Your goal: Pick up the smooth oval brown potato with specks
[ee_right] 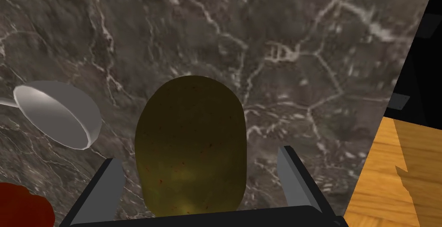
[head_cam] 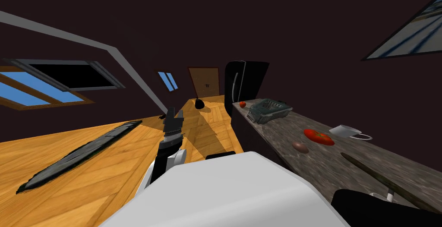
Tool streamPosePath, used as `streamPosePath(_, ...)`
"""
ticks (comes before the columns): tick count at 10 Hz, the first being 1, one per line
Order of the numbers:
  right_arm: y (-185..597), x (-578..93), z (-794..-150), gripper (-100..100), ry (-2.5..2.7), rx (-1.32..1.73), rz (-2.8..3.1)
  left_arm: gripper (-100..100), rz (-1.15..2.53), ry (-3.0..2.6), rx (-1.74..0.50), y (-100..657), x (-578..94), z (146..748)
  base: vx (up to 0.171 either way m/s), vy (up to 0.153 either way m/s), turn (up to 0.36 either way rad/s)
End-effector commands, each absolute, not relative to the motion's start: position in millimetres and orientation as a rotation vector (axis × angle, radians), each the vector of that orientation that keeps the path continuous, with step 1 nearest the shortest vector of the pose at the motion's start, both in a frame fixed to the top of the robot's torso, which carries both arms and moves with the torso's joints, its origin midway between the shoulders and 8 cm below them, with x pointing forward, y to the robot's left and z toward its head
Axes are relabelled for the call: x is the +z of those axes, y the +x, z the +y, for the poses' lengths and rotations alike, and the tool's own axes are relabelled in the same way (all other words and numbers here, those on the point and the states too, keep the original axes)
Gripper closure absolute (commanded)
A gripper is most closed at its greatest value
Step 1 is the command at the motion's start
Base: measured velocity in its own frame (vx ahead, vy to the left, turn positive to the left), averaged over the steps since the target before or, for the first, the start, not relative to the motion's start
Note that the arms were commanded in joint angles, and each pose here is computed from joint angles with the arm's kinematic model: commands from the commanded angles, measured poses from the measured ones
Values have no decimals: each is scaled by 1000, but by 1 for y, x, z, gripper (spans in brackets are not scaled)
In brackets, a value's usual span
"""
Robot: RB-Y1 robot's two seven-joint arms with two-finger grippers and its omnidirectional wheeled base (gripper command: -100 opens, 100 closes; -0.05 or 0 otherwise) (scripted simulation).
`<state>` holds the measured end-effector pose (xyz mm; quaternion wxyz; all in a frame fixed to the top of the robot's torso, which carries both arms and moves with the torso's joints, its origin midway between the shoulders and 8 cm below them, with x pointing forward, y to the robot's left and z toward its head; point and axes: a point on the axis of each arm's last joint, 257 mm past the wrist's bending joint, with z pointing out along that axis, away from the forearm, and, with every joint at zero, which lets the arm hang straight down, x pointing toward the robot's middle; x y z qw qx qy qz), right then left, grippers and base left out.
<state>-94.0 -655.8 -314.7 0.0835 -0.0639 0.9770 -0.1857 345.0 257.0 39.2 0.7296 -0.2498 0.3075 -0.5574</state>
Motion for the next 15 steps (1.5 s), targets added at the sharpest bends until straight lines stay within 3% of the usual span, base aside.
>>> streamPosePath(1, -86, -315, -672, -100, -202, -563, 2936, 0, 677, -550, -1228, 345, 39, 257, -86, 64, 246)
streamPosePath(15, -68, -302, -742, -100, 46, -708, 2980, 0, 677, -550, -1228, 345, 39, 257, -66, 56, 87)
